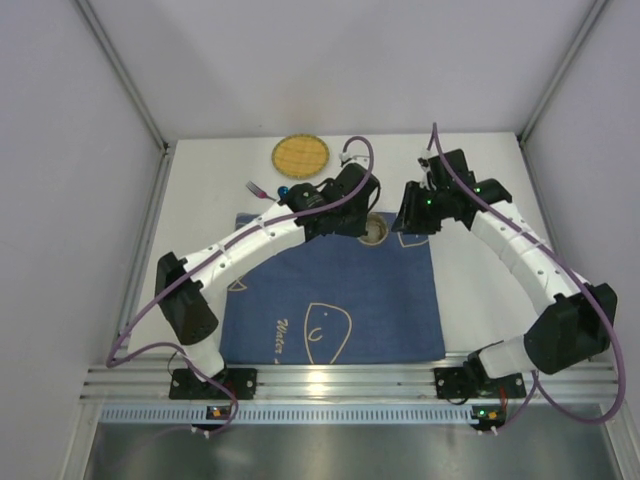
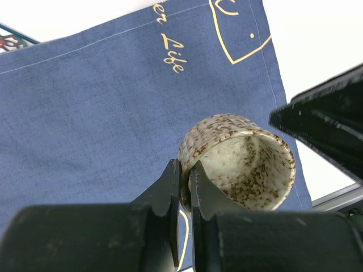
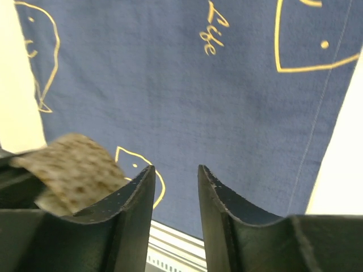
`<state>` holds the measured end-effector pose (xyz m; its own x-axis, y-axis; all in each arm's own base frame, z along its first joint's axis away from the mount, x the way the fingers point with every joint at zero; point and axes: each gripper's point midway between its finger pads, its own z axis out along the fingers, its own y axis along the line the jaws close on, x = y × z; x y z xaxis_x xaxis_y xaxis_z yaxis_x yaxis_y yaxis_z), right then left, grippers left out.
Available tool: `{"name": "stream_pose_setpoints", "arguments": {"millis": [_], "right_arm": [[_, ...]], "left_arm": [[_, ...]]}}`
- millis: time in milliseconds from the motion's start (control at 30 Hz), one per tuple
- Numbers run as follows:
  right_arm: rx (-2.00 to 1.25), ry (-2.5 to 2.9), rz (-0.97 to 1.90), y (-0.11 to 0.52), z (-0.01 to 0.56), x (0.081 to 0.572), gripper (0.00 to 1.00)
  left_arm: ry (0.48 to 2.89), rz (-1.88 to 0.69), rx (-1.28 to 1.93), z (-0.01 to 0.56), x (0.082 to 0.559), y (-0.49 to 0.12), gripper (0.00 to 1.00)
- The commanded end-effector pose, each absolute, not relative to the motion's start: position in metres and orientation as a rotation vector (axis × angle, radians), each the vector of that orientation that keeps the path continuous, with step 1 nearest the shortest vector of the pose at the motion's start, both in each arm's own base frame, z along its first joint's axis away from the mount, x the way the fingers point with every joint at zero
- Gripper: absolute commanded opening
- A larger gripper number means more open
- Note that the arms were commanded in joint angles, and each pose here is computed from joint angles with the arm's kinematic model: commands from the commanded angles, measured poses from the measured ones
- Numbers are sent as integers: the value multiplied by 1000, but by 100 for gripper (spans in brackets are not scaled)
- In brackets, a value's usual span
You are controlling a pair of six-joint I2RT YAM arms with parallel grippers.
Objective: Set the dinner table for one person
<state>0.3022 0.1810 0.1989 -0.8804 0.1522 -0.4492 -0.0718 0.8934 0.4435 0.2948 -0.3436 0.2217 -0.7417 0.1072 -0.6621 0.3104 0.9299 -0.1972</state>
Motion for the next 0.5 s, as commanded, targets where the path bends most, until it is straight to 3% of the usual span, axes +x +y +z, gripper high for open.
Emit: {"name": "stream_pose_setpoints", "arguments": {"millis": [0, 200, 467], "right_arm": [[44, 2493, 611, 174, 216, 293, 38], [79, 2369, 592, 163, 251, 289, 51], [75, 2356, 722, 177, 259, 277, 54]], "left_arm": [[2318, -425, 212, 254, 295, -339, 0], [2377, -338, 243, 229, 288, -340, 0], [2384, -355, 257, 225, 284, -351, 0]]}}
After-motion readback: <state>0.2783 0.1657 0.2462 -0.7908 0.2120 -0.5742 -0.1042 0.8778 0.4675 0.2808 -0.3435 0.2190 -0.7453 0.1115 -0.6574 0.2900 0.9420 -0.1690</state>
